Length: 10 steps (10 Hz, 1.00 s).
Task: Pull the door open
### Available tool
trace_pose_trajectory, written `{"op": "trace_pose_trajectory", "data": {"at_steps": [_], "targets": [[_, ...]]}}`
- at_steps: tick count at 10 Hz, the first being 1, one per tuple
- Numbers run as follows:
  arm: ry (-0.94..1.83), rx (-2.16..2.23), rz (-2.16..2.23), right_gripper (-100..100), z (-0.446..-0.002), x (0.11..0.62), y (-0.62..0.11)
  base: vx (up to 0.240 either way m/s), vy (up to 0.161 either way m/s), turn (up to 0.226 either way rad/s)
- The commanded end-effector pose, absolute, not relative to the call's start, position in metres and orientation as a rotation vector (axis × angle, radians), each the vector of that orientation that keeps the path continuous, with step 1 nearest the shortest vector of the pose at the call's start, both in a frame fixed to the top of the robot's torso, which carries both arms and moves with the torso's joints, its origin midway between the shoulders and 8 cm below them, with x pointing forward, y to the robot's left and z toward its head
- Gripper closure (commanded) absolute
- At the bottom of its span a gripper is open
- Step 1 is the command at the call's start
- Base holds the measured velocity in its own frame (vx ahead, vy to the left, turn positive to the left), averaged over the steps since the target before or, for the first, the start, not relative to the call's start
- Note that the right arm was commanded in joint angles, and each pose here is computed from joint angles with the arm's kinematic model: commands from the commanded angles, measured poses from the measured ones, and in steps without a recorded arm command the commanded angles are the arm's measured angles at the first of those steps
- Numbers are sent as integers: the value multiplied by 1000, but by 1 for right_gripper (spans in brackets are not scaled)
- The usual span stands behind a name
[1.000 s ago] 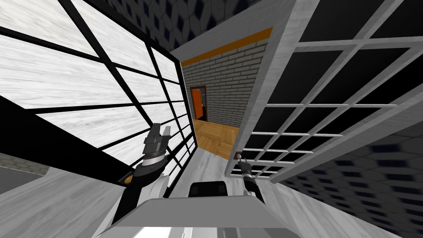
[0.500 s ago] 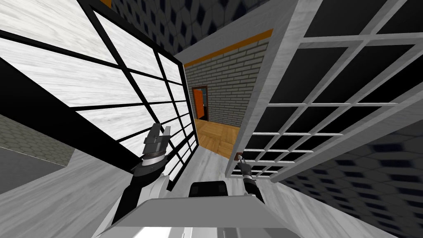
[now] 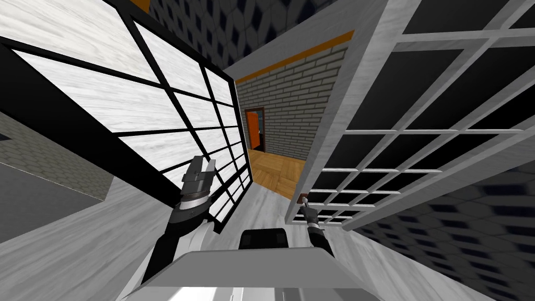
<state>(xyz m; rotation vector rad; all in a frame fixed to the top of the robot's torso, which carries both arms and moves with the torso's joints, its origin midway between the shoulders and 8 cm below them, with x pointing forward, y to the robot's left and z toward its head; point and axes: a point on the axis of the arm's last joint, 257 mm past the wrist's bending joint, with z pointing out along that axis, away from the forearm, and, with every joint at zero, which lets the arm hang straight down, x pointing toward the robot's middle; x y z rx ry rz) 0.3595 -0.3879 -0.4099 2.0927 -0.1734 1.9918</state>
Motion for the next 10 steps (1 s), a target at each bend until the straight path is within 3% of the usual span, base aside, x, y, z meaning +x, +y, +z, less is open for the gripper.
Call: {"op": "trace_pose_trajectory", "data": {"at_steps": [1,5,10], "targets": [[-194,2085,2071,-100,-399,369,-372,-84,-24,38],[-230,2138,2005,-100,-411,360,-394,-73,-28,8],[-245,2165,1993,-100,-405,373,-409,-3,37,-14]]}}
